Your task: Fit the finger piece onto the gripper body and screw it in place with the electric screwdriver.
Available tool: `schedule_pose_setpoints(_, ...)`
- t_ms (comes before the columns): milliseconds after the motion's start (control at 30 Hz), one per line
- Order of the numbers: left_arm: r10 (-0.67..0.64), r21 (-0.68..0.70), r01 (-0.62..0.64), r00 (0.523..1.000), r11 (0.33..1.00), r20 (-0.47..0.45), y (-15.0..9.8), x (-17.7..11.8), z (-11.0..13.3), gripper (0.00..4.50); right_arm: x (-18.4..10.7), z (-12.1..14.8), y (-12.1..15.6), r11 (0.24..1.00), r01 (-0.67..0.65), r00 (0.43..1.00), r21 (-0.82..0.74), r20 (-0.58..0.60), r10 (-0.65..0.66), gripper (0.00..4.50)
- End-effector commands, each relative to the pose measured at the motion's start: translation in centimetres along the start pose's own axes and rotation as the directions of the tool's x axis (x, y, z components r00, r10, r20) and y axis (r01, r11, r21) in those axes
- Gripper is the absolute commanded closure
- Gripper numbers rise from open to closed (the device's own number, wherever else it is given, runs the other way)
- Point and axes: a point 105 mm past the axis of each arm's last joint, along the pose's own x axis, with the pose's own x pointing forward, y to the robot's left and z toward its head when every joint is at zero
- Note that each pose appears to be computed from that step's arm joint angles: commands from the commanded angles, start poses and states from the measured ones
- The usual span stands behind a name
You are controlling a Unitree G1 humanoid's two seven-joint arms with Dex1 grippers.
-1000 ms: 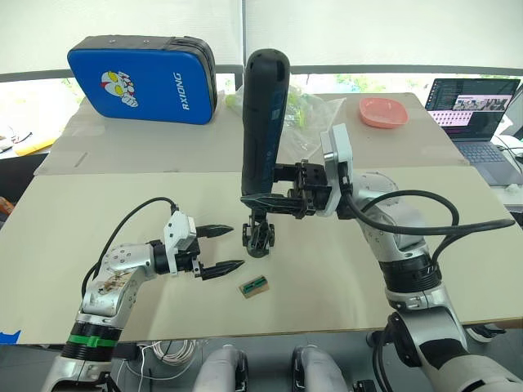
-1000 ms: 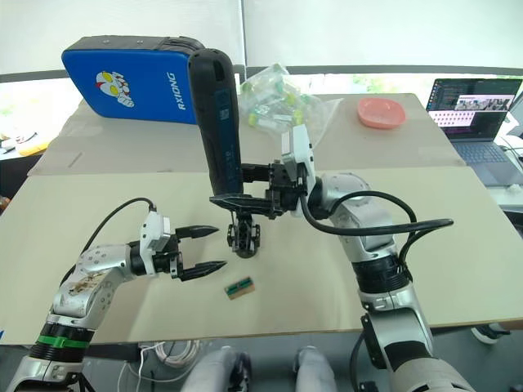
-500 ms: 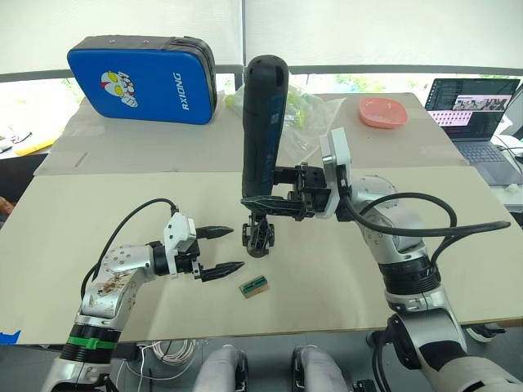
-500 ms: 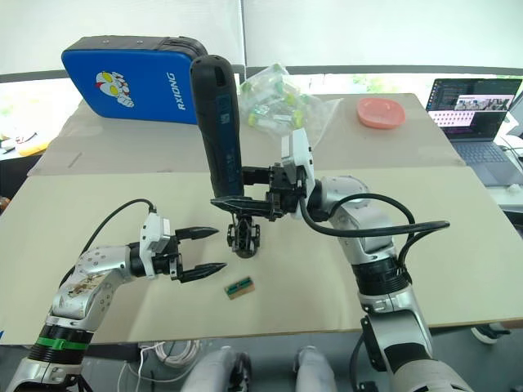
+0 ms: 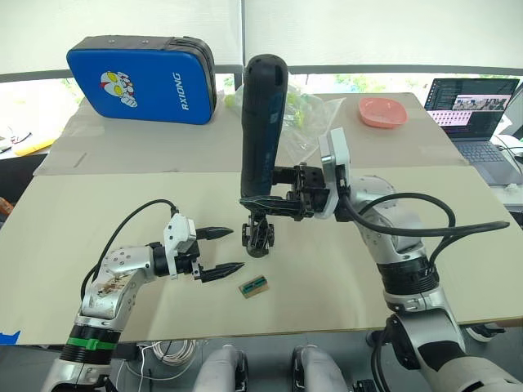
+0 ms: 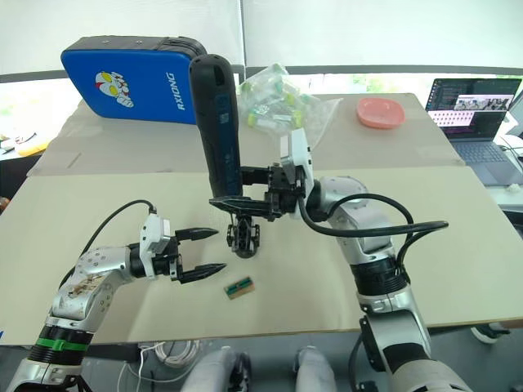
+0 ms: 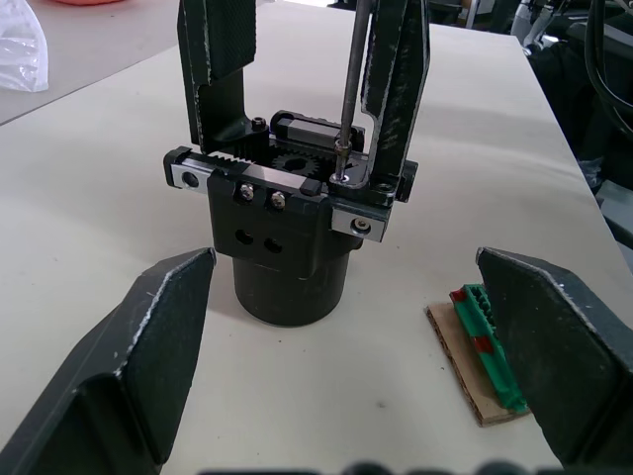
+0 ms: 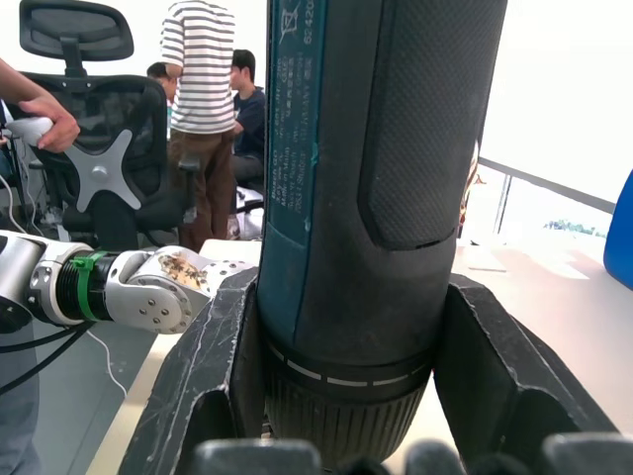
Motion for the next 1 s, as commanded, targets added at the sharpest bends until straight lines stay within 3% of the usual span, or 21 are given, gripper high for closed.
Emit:
schedule_pose_setpoints(33,-0.004,0.036,0.003,1.000,0.999,0.010,-0.23,0.08,0.69,0.00,0.19,1.40,0.09,0.999,-0.014,0.999,-0.042,0.045,0.016,2.53)
schedule_pose_setpoints(1000,0.001,0.029,-0.001,1.000,1.000,0.011,-0.40,0.06,0.51,0.00,-0.35,1.51,-0.16,0.999,-0.016,1.000,-0.049,0.024,0.017,2.53)
